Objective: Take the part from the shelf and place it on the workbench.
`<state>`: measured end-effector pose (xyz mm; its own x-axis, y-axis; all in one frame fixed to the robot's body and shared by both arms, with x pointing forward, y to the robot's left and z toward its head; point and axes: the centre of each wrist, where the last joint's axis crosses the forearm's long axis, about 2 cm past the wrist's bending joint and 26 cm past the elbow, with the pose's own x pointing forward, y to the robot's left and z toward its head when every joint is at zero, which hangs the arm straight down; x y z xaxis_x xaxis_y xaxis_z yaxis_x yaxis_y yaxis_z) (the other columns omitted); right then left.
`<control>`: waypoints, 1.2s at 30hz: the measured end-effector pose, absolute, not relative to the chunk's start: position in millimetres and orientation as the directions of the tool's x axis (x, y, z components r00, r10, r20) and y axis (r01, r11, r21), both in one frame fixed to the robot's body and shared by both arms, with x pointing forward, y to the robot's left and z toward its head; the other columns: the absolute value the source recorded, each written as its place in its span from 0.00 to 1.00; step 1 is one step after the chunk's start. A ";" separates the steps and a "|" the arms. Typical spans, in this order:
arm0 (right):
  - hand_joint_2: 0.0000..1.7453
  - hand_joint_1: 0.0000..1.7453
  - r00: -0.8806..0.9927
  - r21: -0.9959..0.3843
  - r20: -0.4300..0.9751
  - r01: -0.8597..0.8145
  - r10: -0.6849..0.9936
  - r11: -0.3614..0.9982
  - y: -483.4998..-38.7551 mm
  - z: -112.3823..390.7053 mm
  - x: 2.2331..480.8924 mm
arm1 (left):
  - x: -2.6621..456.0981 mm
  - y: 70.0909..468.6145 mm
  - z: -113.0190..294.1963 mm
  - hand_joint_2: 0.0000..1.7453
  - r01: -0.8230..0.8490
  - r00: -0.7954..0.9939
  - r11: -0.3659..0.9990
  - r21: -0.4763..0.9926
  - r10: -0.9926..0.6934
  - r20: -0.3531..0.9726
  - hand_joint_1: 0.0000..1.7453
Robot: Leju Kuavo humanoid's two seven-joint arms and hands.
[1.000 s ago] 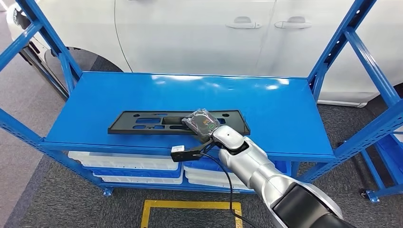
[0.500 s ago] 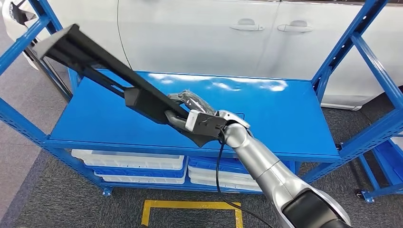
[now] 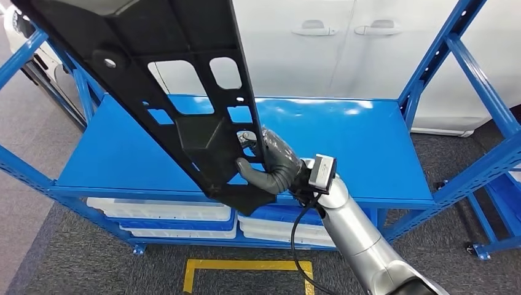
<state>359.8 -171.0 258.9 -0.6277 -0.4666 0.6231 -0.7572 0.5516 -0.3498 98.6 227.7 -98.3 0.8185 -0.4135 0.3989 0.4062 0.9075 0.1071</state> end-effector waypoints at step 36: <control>1.00 1.00 -0.459 -0.194 0.706 -0.858 -0.540 0.476 -153.5 185.2 264.7 | 93.6 230.7 -99.6 1.00 0.334 0.866 0.935 0.123 -0.356 0.353 0.00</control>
<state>264.7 -153.5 185.2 -0.4591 -0.5396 0.7057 -0.8578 0.4760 -0.1941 93.6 230.7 -99.6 0.8656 -0.3557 0.3525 0.3339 0.9346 0.1230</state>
